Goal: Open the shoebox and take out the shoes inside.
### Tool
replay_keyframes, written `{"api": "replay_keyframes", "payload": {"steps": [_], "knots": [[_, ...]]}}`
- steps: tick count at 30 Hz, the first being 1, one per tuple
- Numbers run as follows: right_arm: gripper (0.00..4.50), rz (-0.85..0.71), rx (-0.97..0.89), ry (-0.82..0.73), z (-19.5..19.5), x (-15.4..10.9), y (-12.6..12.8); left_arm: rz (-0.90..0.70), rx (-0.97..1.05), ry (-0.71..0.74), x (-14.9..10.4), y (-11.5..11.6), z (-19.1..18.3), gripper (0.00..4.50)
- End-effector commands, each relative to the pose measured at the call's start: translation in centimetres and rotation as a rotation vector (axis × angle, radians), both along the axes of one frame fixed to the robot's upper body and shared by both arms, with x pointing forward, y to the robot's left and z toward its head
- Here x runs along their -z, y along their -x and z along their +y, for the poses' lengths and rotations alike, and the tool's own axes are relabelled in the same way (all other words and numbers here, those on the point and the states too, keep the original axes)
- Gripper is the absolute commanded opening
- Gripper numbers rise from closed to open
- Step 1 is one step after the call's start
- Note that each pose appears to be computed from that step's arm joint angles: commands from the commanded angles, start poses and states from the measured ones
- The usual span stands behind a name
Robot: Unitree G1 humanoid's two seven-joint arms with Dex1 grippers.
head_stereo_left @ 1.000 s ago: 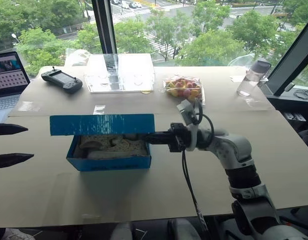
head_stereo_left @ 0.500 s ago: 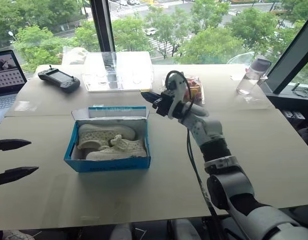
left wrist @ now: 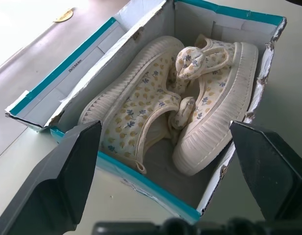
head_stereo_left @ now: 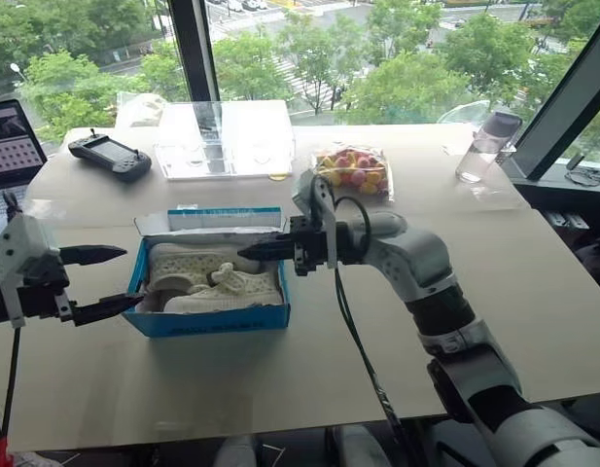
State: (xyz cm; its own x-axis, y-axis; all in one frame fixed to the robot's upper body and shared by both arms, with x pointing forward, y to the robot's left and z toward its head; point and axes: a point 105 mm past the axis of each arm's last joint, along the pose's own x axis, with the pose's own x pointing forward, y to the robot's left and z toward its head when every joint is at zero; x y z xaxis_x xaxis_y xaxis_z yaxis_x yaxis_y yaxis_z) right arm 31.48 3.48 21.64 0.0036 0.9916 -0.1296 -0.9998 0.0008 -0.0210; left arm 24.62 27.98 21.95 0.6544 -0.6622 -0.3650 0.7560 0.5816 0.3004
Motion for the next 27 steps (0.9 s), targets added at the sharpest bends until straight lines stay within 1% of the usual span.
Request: {"api": "replay_keyframes", "payload": {"steps": [1,2,5,7,8,10,11,12,19,21,24,27], "knots": [[0.86,-0.002,0.09,0.055,1.0,-0.6,-1.9,-0.017,0.042,-0.036,-1.2,0.3,-0.9,4.5],[1.11,-0.001,0.11,0.083,1.2,-0.4,-2.3,-0.014,0.05,-0.039,-1.2,0.3,-1.1,4.5],[2.15,0.007,0.163,0.145,1.6,0.2,-3.4,-0.017,0.073,-0.049,-1.4,0.1,-1.7,4.5],[2.83,-0.006,0.185,0.219,1.7,0.9,-3.7,-0.015,0.088,-0.039,-1.9,0.0,-2.2,4.5],[3.21,0.015,0.172,0.228,1.8,0.9,-3.4,-0.008,0.101,-0.033,-2.2,0.1,-2.5,4.5],[3.84,0.076,0.141,0.217,1.9,0.7,-2.8,-0.002,0.115,-0.037,-2.6,0.4,-2.5,4.5],[4.26,0.098,0.119,0.213,2.0,0.6,-2.3,-0.002,0.114,-0.039,-2.7,0.5,-2.4,4.5],[4.47,0.123,0.098,0.209,2.2,0.6,-1.9,-0.003,0.108,-0.041,-2.8,0.5,-2.2,4.5],[4.47,0.204,0.04,0.219,2.9,1.3,-0.6,-0.003,0.079,-0.056,-2.6,0.4,-1.1,4.5],[4.47,0.227,0.033,0.22,3.2,1.8,-0.5,0.001,0.077,-0.057,-2.4,0.4,-1.0,4.5],[4.47,0.255,0.054,0.244,3.5,3.3,-0.9,0.032,0.075,-0.096,-1.2,0.7,-0.6,4.5],[4.47,0.266,0.075,0.271,3.6,4.4,-1.3,0.037,0.071,-0.093,-1.2,1.0,-0.4,4.5]]}}
